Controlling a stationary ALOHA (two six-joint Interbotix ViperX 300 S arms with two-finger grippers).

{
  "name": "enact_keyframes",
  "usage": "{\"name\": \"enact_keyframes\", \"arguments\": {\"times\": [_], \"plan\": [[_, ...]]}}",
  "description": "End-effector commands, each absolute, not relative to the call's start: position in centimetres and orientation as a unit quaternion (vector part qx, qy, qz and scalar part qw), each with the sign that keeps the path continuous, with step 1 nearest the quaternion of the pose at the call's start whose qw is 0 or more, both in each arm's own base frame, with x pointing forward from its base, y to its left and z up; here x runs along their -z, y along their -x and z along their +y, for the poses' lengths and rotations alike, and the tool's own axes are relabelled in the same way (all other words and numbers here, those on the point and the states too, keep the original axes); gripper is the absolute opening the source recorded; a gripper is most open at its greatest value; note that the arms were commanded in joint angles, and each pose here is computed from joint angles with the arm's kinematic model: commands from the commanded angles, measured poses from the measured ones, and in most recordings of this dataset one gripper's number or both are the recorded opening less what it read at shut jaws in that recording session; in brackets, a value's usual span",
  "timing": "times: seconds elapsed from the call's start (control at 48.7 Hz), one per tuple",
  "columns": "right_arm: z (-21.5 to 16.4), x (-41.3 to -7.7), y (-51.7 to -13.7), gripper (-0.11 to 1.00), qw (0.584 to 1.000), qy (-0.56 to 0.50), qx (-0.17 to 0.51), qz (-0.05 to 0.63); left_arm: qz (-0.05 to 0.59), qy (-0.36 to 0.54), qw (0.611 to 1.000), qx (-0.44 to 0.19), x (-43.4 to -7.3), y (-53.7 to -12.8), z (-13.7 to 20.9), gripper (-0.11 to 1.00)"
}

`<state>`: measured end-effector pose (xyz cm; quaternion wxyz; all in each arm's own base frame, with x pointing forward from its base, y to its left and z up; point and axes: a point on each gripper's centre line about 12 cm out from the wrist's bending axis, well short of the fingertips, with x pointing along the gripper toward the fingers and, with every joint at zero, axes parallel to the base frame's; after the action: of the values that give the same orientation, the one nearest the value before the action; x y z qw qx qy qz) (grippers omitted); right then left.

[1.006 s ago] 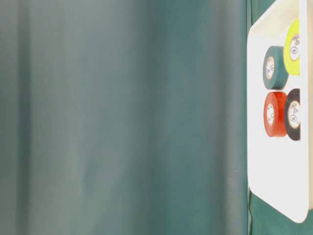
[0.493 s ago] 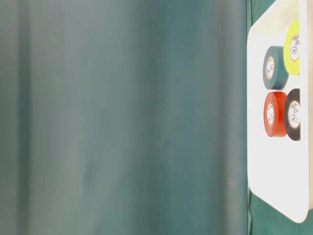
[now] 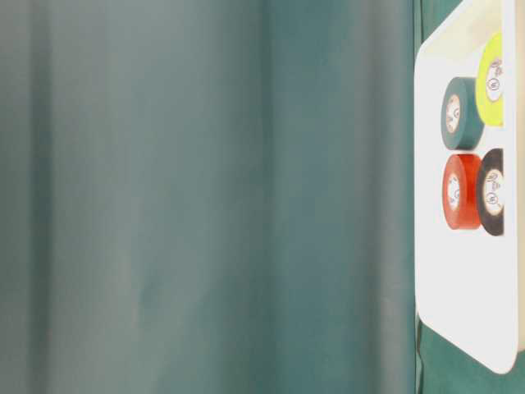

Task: Put the tape into the white case with the right arm.
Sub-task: 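Release the teal roll and withdraw the open right gripper right, then move the right gripper down onto the blue tape roll at front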

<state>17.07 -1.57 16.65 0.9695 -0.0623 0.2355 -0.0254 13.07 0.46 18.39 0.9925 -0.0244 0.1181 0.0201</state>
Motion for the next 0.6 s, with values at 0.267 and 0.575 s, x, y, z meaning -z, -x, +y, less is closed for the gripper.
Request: {"name": "enact_keyframes", "arguments": {"times": [0.267,0.575], "plan": [[1.2,-15.8,-16.7,0.64,0.967,0.056,-0.048,0.245,0.111,0.024,0.993,-0.021,-18.9,-13.2,0.5,0.0],[0.8,-15.8,-16.8,0.64,0.964,0.06,-0.033,0.258,0.111,0.024,0.993,-0.021,-18.9,-13.2,0.5,0.0]]}}
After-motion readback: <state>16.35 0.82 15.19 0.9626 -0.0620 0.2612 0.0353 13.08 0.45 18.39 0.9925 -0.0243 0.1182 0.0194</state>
